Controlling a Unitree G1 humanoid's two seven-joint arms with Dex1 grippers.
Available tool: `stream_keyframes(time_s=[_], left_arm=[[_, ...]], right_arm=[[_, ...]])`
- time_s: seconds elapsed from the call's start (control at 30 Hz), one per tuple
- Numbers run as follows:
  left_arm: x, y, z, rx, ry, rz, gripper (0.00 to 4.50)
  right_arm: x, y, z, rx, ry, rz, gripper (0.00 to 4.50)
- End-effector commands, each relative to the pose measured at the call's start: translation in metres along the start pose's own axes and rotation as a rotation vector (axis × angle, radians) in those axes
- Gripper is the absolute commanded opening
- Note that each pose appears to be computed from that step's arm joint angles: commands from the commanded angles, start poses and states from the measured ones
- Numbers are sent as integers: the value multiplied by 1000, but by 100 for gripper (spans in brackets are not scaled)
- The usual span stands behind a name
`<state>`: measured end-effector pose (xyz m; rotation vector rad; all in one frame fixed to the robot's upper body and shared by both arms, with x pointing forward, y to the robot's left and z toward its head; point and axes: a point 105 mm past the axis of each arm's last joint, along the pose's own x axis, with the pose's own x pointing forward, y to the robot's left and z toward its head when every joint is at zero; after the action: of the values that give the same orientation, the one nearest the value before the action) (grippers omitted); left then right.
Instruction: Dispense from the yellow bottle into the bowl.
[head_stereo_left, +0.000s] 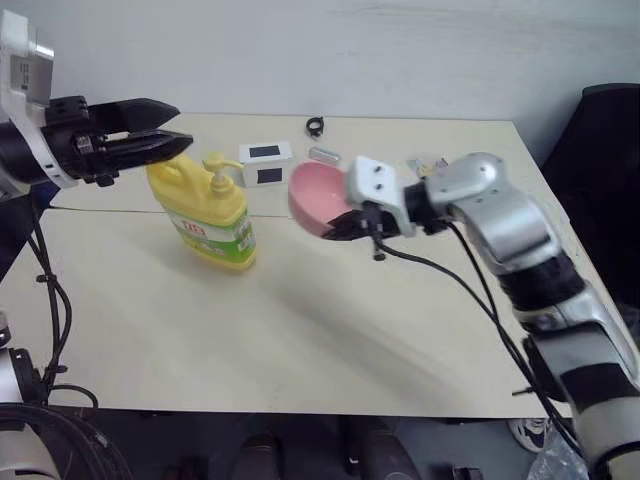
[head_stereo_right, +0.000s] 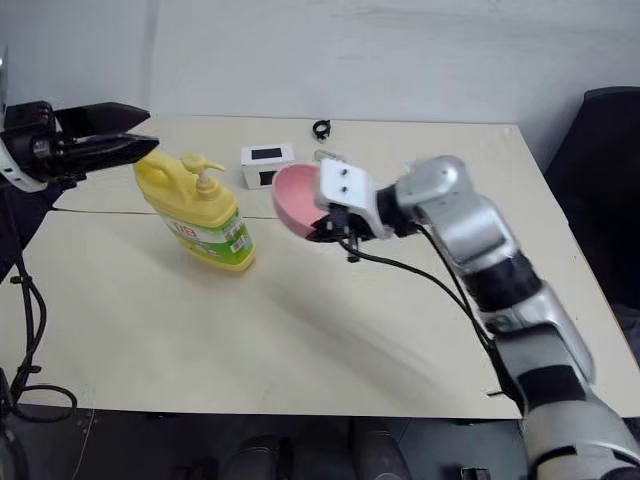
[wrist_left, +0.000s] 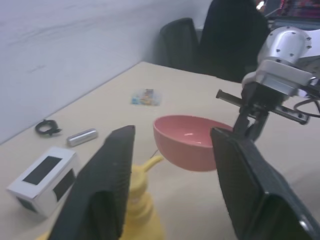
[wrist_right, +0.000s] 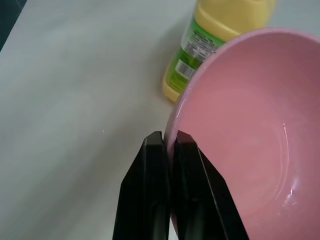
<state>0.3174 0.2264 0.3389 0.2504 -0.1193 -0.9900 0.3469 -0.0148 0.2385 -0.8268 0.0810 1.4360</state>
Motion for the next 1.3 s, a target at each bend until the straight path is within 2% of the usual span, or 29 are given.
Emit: stream_keyframes(time_s=[0.03, 0.17, 0.47, 0.77, 1.3], left_arm=[[0, 5, 10, 66, -11, 11, 134], [6, 4, 6, 74, -1, -11, 3], [13, 8, -1, 108, 24, 15, 3], [15, 12, -10, 127, 45, 40, 3], [14, 8, -19, 142, 68, 62, 3]], right_arm=[[5, -19, 22, -121, 19, -11, 0], [12, -27, 34, -165, 35, 23, 0], [23, -24, 49, -297, 87, 132, 0], [27, -31, 74, -388, 96, 146, 0], [21, -35, 65, -406, 138, 158, 0]])
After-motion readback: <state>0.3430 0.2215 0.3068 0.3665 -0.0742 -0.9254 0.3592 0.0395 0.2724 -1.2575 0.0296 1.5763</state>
